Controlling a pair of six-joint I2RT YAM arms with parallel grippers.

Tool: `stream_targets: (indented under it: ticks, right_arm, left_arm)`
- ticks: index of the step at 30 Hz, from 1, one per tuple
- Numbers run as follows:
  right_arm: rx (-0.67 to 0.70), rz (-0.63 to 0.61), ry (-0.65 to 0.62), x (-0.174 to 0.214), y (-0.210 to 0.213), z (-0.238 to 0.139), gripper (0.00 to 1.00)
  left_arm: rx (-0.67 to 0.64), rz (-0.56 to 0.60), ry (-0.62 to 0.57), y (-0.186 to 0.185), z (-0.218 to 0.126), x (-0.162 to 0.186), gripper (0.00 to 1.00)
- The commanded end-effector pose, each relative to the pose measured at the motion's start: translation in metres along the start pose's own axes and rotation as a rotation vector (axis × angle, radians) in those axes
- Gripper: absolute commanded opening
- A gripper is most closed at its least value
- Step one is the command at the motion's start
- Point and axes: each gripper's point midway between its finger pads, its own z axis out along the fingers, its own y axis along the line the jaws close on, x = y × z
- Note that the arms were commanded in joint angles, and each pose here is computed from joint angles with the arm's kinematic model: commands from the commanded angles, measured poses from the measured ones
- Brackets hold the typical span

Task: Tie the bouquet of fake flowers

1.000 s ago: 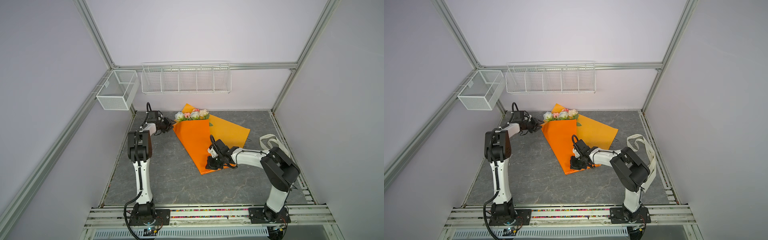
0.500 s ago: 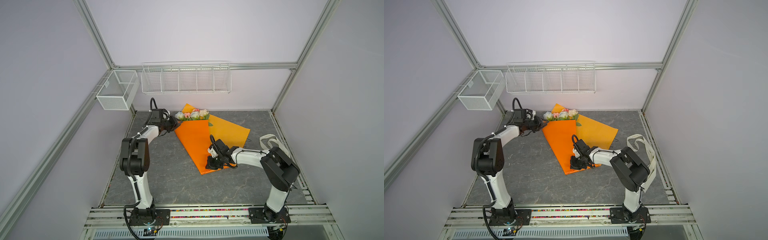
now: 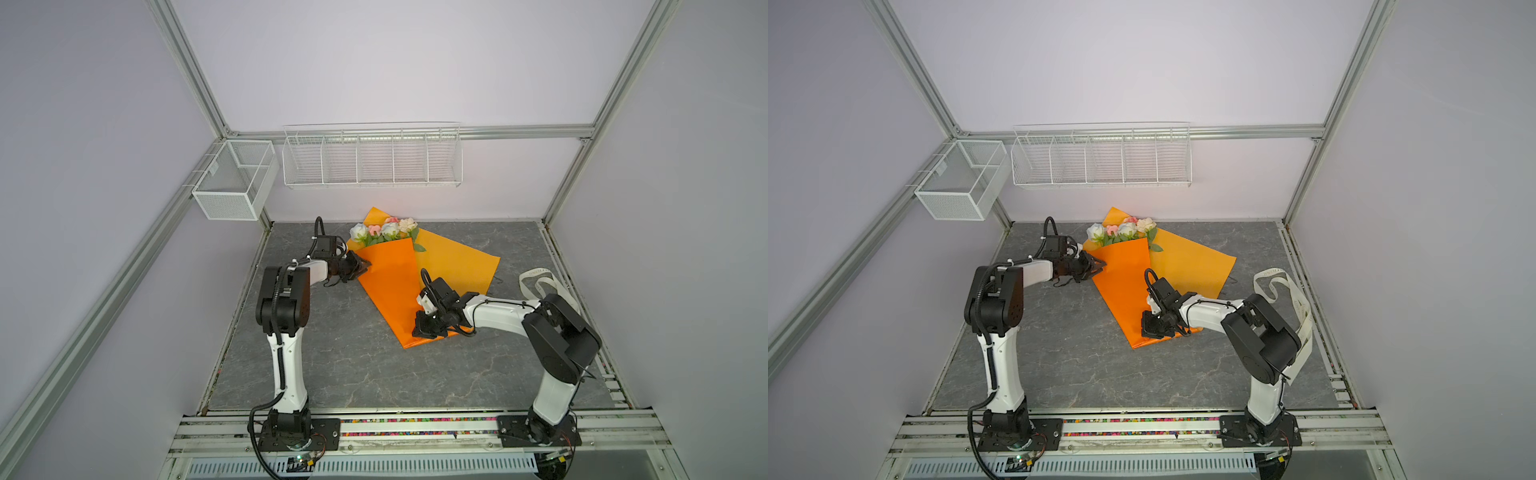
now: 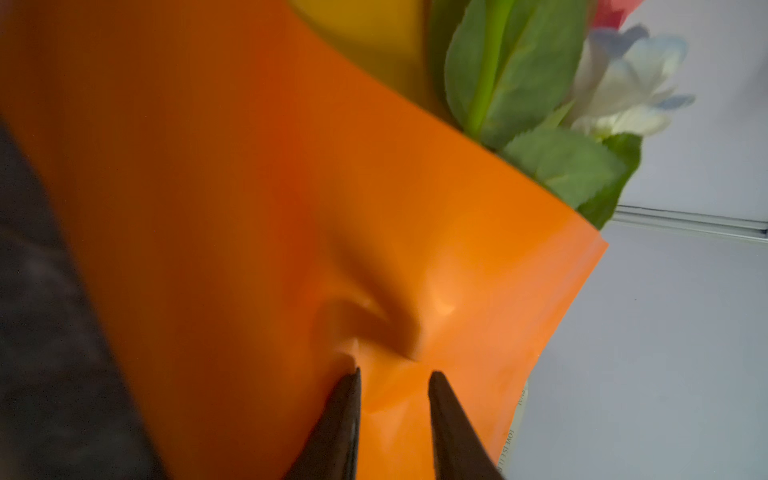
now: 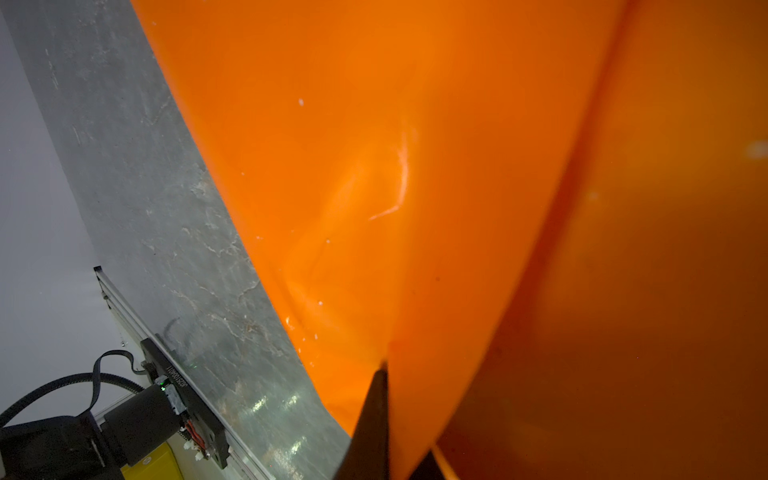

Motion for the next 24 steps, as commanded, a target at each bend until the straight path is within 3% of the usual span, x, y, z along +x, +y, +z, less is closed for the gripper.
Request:
stream_targets:
  ticks: [1,13,20,24]
  right_arm:
    - [0.047,0.027,0.005,0.005,-0.014,-0.002,0.07]
    - [0.058,0.03,0.02,0.006,-0.016,0.0,0.07]
    - [0.062,0.033,0.023,0.008,-0.018,0.0,0.07]
    - [0.057,0.034,0.02,0.007,-0.017,0.001,0.07]
  left_arm:
    - [-0.001,0.03,-0.049,0.004,-0.008,-0.036,0.3]
    - [-0.06,-0.049,-0.064,0.057,0.003,-0.076,0.3]
    - [-0.078,-0.005,-0.101,0.047,-0.014,-0.11,0.32]
    - [-0.065,0.063,-0.12,0.016,-0.036,-0.115,0.34]
